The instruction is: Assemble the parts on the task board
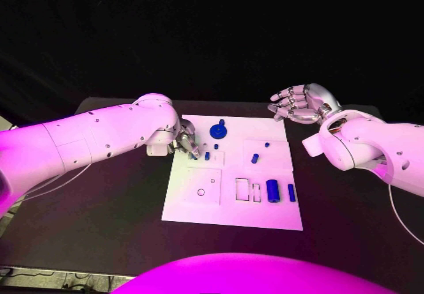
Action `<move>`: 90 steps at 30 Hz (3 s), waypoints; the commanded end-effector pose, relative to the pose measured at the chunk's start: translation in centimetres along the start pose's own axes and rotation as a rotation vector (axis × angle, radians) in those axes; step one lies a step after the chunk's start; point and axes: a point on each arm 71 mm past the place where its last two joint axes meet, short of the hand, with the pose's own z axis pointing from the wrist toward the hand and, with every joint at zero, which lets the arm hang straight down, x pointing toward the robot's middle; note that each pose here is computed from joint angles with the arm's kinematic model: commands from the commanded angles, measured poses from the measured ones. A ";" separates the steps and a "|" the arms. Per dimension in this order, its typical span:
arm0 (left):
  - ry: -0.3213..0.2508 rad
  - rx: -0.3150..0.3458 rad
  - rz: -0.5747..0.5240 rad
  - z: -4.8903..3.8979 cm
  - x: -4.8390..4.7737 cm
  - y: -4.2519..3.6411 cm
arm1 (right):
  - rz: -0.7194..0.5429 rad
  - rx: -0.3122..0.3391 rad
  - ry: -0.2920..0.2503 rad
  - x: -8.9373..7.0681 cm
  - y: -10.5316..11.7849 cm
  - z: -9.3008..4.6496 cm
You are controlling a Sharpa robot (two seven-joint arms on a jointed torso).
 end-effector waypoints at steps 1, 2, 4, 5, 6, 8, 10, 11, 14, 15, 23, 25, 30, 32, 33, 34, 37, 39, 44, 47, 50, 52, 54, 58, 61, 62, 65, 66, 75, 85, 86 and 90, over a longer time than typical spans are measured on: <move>0.035 0.008 0.001 0.41 0.62 -0.49 | -0.005 -0.019 0.009 0.1 0.2 0.0; 0.041 0.008 0.001 0.49 0.66 -0.53 | -0.005 -0.019 0.009 0.1 0.2 0.0; 0.046 0.007 -0.001 0.58 0.69 -0.55 | -0.005 -0.019 0.009 0.2 0.2 0.0; 0.048 0.006 -0.002 0.61 0.69 -0.54 | -0.005 -0.019 0.009 0.2 0.2 0.0; 0.050 0.006 -0.004 0.65 0.69 -0.54 | -0.005 -0.019 0.009 0.2 0.2 0.0; 0.051 0.004 -0.009 0.71 0.67 -0.51 | -0.005 -0.019 0.009 0.1 0.2 0.0; 0.047 0.002 -0.015 0.77 0.61 -0.47 | -0.005 -0.019 0.009 0.1 0.2 0.0; 0.044 0.000 -0.019 0.79 0.57 -0.44 | -0.005 -0.019 0.009 0.1 0.2 0.0; 0.037 -0.005 -0.028 0.86 0.46 -0.34 | -0.005 -0.019 0.010 0.1 0.2 0.0; 0.035 -0.007 -0.031 0.88 0.43 -0.31 | -0.005 -0.019 0.010 0.1 0.2 0.0; 0.035 -0.020 -0.038 0.97 0.32 -0.09 | -0.004 -0.018 0.011 0.2 0.2 0.0; 0.036 -0.021 -0.038 0.97 0.33 -0.09 | -0.004 -0.018 0.011 0.2 0.2 0.0; 0.035 -0.022 -0.039 0.97 0.33 -0.10 | -0.004 -0.018 0.012 0.2 0.2 0.0; 0.035 -0.022 -0.039 0.96 0.33 -0.10 | -0.004 -0.017 0.012 0.2 0.2 0.0; 0.034 -0.022 -0.039 0.96 0.33 -0.11 | -0.004 -0.017 0.013 0.2 0.1 0.0; 0.033 -0.023 -0.039 0.95 0.33 -0.11 | -0.004 -0.016 0.013 0.2 0.1 0.0; 0.032 -0.023 -0.039 0.94 0.33 -0.10 | -0.004 -0.015 0.015 0.2 0.1 0.0; 0.031 -0.023 -0.037 0.93 0.35 -0.11 | -0.004 -0.014 0.016 0.2 0.1 0.0; 0.028 -0.023 -0.029 0.89 0.37 -0.16 | -0.004 -0.013 0.017 0.2 0.1 0.0; 0.024 -0.024 -0.026 0.87 0.35 -0.13 | -0.004 -0.013 0.018 0.2 0.1 0.0; 0.021 -0.025 -0.024 0.86 0.33 -0.08 | -0.004 -0.013 0.018 0.2 0.1 0.0; 0.020 -0.026 -0.023 0.85 0.33 -0.03 | -0.003 -0.013 0.017 0.2 0.1 0.0; 0.020 -0.027 -0.023 0.84 0.33 0.01 | -0.003 -0.013 0.017 0.2 0.1 0.0; 0.019 -0.029 -0.022 0.83 0.32 0.10 | -0.003 -0.012 0.017 0.2 0.1 0.0; 0.019 -0.030 -0.022 0.83 0.31 0.16 | -0.003 -0.012 0.016 0.2 0.0 0.0; 0.018 -0.030 -0.023 0.82 0.30 0.18 | -0.003 -0.012 0.016 0.2 0.0 0.0; 0.017 -0.031 -0.023 0.82 0.29 0.24 | -0.004 -0.012 0.016 0.2 0.0 0.0; 0.017 -0.032 -0.023 0.82 0.28 0.26 | -0.004 -0.012 0.015 0.2 0.0 0.0; 0.009 -0.038 -0.025 0.84 0.16 0.53 | -0.004 -0.012 0.013 0.2 0.0 0.0; -0.007 -0.043 -0.031 0.74 0.06 0.94 | -0.004 -0.012 0.013 0.2 0.0 0.0; -0.009 -0.043 -0.033 0.70 0.05 1.01 | -0.004 -0.012 0.013 0.2 -0.1 0.0; -0.023 -0.034 -0.050 0.43 -0.08 1.27 | -0.004 -0.011 0.014 0.2 -0.1 0.0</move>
